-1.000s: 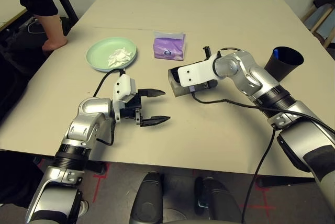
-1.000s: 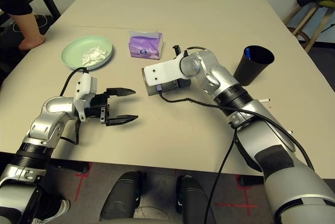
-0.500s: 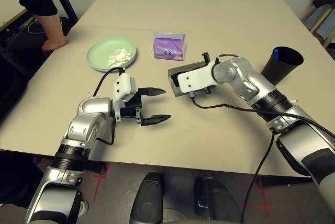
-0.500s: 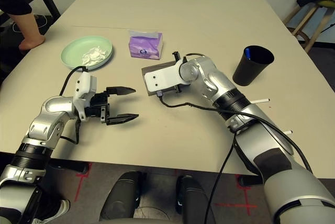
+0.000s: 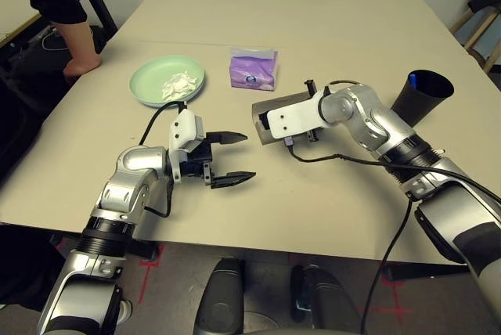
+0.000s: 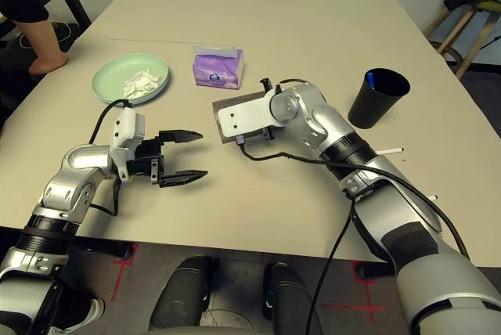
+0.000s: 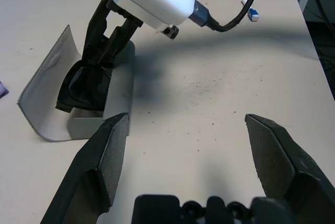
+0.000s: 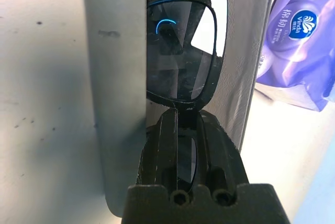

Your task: Organize and tidy the items on the table.

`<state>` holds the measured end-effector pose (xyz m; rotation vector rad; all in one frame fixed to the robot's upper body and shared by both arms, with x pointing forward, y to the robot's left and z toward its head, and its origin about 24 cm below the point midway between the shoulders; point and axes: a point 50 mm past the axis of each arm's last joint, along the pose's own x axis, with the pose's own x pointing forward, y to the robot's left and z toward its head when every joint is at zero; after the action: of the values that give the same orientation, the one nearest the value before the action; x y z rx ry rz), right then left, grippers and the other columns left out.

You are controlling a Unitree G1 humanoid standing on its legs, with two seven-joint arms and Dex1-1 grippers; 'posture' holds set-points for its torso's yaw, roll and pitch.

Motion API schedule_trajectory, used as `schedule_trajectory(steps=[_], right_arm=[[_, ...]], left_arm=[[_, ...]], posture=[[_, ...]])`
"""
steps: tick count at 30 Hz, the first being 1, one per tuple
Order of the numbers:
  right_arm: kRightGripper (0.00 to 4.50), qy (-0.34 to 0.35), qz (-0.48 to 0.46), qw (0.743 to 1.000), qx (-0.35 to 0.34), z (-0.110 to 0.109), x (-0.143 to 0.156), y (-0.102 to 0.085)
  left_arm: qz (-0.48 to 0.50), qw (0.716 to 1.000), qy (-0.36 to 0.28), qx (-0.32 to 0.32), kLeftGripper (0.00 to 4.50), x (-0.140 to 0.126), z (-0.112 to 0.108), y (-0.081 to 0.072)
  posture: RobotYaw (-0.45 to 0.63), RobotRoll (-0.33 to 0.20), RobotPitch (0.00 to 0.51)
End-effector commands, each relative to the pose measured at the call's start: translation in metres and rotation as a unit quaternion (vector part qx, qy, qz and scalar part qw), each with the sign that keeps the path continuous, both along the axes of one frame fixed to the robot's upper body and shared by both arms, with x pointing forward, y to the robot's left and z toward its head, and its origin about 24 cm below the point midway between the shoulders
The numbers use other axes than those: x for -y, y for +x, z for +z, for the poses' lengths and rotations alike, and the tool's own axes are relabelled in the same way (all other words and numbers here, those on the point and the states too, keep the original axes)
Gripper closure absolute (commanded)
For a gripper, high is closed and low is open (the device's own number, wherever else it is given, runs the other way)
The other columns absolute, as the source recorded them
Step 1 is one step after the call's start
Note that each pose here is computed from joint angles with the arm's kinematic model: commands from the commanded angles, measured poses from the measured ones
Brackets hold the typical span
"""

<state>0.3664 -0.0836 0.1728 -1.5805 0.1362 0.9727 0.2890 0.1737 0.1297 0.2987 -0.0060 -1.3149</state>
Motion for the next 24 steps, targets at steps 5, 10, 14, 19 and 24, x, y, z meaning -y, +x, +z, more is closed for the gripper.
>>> schedule_trajectory(steps=[5, 10, 14, 19, 24], right_arm=[[3.38, -0.005, 0.006, 1.000, -0.018, -0.001, 0.000, -0.004], [1.59, -0.006, 0.012, 1.000, -0.012, 0.000, -0.002, -0.004], [0.02, -0.002, 0.014, 1.000, -0.005, 0.004, -0.003, -0.003], [0.02, 0.030, 0.002, 1.000, -0.005, 0.017, -0.001, -0.005], [0.02, 0.112, -0.028, 0.993, -0.029, 0.033, 0.012, -0.017]], left_arm=[[-0.008, 1.000, 0.002, 0.005, 0.00, 0.001, 0.001, 0.000], [-0.006, 1.000, 0.005, 0.005, 0.00, 0.000, 0.001, 0.001], [-0.004, 1.000, 0.005, 0.005, 0.00, -0.001, 0.001, 0.001], [-0.002, 1.000, 0.002, 0.004, 0.00, -0.001, 0.001, 0.003], [0.000, 1.000, -0.008, -0.002, 0.00, 0.000, 0.001, 0.004]], posture=[[0.29, 0.000, 0.091], [0.29, 0.000, 0.088], [0.28, 0.000, 0.083], [0.27, 0.000, 0.080], [0.22, 0.000, 0.079]])
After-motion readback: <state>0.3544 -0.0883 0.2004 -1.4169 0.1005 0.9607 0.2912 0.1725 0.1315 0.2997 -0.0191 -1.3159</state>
